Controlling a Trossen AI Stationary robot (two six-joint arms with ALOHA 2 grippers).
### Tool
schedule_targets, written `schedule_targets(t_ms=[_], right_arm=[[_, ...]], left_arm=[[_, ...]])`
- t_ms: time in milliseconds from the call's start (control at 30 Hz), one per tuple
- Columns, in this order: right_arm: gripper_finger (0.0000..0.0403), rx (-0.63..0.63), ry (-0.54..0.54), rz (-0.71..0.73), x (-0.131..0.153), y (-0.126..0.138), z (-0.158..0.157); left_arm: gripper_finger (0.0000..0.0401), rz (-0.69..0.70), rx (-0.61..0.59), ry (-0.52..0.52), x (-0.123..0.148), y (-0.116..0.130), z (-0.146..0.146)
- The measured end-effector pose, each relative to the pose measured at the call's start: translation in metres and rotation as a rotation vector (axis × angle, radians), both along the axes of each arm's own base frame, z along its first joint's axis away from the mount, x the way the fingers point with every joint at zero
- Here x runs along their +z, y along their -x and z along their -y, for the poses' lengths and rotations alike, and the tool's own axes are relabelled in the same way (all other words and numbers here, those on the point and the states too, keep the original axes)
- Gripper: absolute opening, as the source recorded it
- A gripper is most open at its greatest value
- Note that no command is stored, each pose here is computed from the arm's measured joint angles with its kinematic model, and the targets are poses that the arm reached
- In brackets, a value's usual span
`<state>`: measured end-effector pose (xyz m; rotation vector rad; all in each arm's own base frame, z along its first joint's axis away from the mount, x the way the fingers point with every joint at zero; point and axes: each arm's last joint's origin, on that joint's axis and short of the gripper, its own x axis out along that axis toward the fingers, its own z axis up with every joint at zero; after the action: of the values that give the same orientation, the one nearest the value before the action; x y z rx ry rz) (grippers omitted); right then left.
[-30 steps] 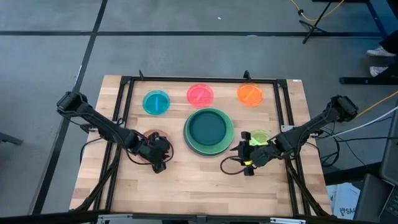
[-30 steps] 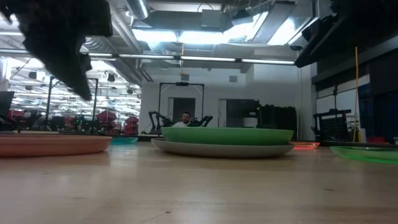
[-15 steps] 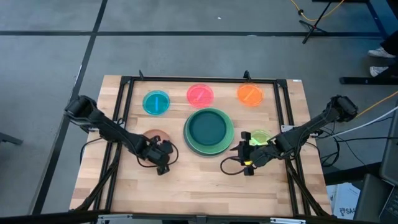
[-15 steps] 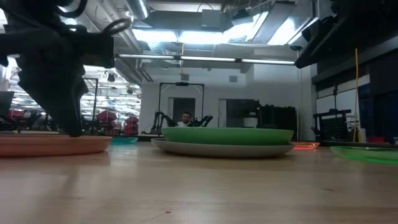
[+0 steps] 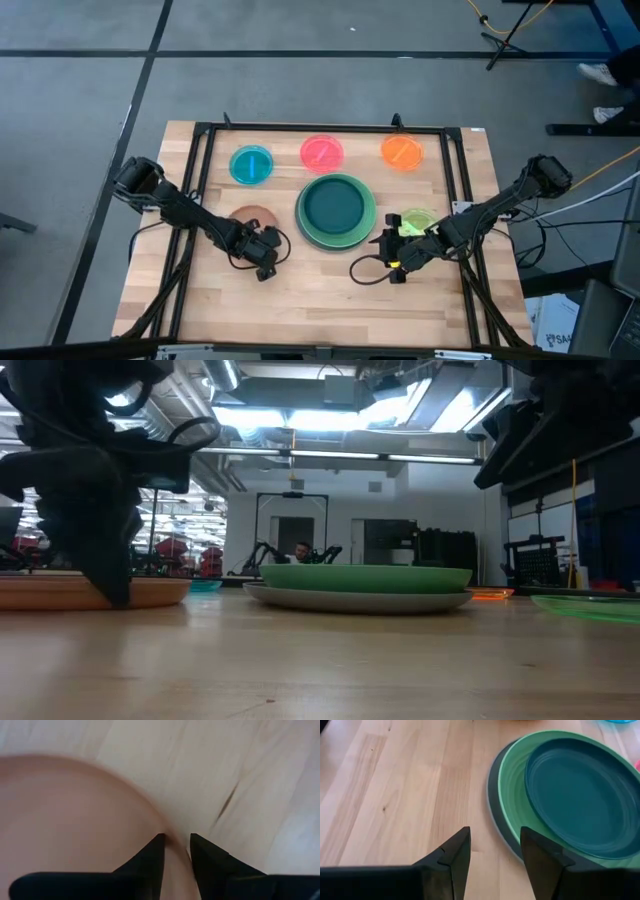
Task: Stack plastic plates
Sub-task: Stack the brown plate on top of the dark green plate
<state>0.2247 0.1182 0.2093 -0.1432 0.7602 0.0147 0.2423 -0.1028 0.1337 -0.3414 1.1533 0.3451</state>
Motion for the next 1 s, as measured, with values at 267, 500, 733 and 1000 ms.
schedule_targets(t_ms=[267, 500, 733, 1000], right_arm=[[0.0163, 0.001, 0.000, 0.001, 0.000, 0.000, 0.000], [0.0163, 0.008, 0.009, -0.004, 0.000, 0.001, 0.000], [0.0163, 0.020, 0.020, -0.005, 0.000, 0.001, 0.000], [0.0163, 0.020, 0.025, -0.015, -0.001, 0.001, 0.001]], left_arm=[[0.0021, -0.012, -0.069, -0.021, -0.001, -0.002, -0.002], [0.0009, -0.018, -0.096, -0.046, 0.000, 0.000, -0.002], [0.0009, -0.062, -0.090, -0.067, 0.005, 0.009, -0.005], [0.0009, 0.001, -0.051, -0.109, 0.020, 0.013, -0.008]])
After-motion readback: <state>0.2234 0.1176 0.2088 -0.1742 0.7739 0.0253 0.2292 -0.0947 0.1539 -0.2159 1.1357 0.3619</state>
